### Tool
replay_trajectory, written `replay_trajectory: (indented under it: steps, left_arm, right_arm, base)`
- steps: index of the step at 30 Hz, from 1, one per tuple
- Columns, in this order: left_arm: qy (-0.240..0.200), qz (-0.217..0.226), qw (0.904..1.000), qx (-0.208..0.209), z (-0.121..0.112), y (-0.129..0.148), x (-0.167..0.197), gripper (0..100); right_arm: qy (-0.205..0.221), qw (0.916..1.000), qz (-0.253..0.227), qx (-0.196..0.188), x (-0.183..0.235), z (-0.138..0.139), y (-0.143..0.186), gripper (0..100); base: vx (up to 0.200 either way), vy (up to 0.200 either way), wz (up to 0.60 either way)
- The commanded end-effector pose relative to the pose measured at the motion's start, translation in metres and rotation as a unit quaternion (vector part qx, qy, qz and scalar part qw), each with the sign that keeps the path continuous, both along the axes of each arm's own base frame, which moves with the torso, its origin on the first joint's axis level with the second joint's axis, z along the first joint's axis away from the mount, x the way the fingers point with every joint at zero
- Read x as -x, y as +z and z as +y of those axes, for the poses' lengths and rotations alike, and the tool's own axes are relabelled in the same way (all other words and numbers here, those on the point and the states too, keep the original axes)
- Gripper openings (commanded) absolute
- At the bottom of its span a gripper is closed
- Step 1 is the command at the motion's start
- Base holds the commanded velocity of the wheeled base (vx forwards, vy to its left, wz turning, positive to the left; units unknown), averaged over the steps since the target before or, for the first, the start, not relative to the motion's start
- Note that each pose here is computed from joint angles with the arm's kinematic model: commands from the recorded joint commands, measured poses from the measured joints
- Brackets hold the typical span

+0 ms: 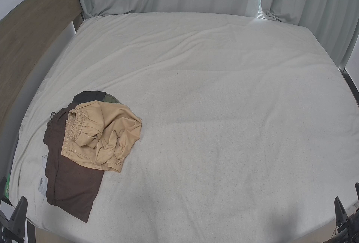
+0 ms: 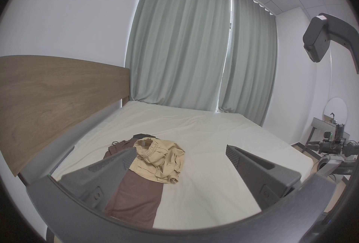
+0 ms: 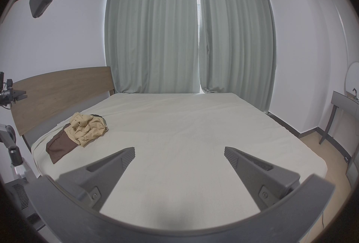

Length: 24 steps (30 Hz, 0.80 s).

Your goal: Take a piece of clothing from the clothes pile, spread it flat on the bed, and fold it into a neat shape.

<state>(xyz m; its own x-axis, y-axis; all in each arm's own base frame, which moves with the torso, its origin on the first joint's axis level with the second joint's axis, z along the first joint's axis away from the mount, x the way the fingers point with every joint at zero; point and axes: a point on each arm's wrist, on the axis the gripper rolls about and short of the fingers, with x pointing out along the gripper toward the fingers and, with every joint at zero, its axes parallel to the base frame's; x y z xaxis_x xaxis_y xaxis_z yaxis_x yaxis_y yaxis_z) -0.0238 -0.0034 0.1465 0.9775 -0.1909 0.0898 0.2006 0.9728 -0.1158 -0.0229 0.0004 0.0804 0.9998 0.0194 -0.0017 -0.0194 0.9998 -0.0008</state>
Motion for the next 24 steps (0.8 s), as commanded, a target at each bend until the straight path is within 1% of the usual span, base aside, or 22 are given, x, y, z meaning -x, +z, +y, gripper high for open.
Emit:
replay_trajectory:
  steps: [1, 8, 10, 12, 14, 16, 19, 20, 24]
  left_arm:
    - [-0.007, 0.028, 0.9996, 0.000, 0.000, 0.004, -0.009, 100]
    - [-0.014, 0.046, 0.9988, 0.001, -0.001, 0.009, -0.016, 100]
    - [-0.038, 0.058, 0.9975, 0.006, -0.002, 0.012, -0.019, 100]
    - [-0.066, 0.078, 0.9945, 0.026, -0.003, 0.013, -0.024, 100]
    - [-0.078, 0.102, 0.9906, 0.047, -0.004, 0.015, -0.031, 100]
    - [-0.080, 0.105, 0.9901, 0.048, -0.004, 0.017, -0.033, 100]
    - [-0.101, 0.121, 0.9863, 0.050, -0.005, 0.021, -0.042, 100]
    - [-0.108, 0.121, 0.9854, 0.050, -0.006, 0.023, -0.046, 100]
    - [-0.116, 0.117, 0.9850, 0.052, -0.007, 0.028, -0.058, 100]
  right_arm:
    - [0.002, 1.0000, 0.000, 0.000, 0.000, 0.000, -0.005, 100]
    - [0.002, 1.0000, 0.000, 0.001, 0.000, 0.000, -0.005, 100]
    - [0.000, 1.0000, 0.001, 0.001, 0.000, 0.000, -0.005, 100]
    - [0.001, 1.0000, 0.001, 0.001, 0.000, 0.000, -0.005, 100]
    - [0.001, 1.0000, 0.001, 0.001, 0.000, 0.000, -0.005, 100]
    - [0.002, 1.0000, 0.000, 0.001, 0.000, 0.000, -0.005, 100]
    - [0.002, 1.0000, 0.001, 0.001, 0.000, 0.000, -0.005, 100]
    - [0.002, 1.0000, 0.001, 0.001, 0.000, 0.000, -0.005, 100]
    - [0.001, 1.0000, 0.001, 0.001, 0.000, 0.000, -0.005, 100]
  base:
    - [0.000, 0.000, 0.00]
    - [0.000, 0.000, 0.00]
    - [0.000, 0.000, 0.00]
    - [0.000, 0.000, 0.00]
    - [0.000, 0.000, 0.00]
    - [0.000, 0.000, 0.00]
    - [0.000, 0.000, 0.00]
    - [0.000, 0.000, 0.00]
    - [0.000, 0.000, 0.00]
